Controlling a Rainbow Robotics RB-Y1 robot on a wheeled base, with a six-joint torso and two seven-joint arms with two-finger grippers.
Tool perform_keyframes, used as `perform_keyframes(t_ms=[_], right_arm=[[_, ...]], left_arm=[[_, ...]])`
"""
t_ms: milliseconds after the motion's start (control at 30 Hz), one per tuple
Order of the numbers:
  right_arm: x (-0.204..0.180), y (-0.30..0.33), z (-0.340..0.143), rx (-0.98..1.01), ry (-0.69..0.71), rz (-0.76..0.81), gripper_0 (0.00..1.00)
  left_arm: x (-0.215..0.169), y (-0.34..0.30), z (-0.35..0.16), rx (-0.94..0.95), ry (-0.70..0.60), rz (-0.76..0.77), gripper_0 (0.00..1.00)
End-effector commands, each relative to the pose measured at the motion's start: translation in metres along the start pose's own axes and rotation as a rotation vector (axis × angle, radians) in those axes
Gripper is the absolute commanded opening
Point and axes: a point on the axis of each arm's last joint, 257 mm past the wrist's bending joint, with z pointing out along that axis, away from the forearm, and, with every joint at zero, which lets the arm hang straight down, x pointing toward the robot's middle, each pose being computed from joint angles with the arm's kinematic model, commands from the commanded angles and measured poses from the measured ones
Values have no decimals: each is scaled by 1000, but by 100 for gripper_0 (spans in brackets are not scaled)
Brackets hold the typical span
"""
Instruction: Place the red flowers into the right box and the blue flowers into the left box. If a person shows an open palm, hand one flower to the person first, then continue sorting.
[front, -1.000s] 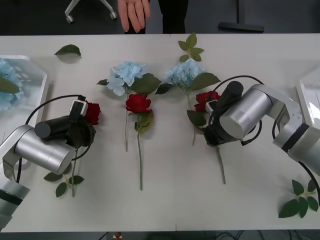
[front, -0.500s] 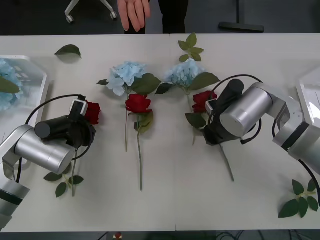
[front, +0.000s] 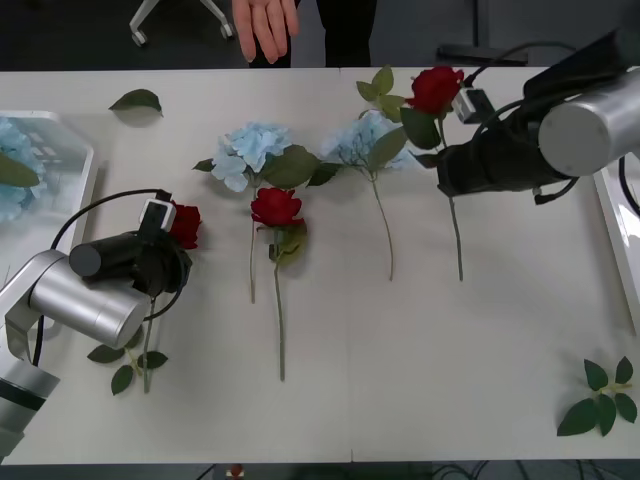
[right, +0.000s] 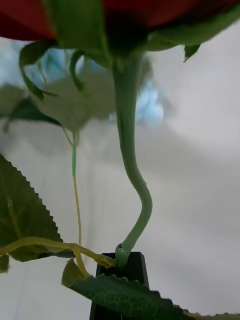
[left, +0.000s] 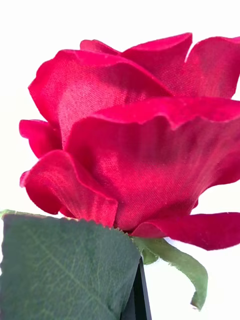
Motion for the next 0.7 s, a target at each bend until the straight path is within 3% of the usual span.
perform_keyframes(t_ms=[33,333,700], right_arm=[[-49,9,-29,-54,-135,-64,0],[-117,60,-70,-276,-385,-73,0],[-196,145,-124,-421,-705,-262,0]], left_arm=[[3,-2,-2,3,-12,-9,0],[3,-2,-2,3,-12,-8,0],[3,-2,-2,3,-12,-9,0]])
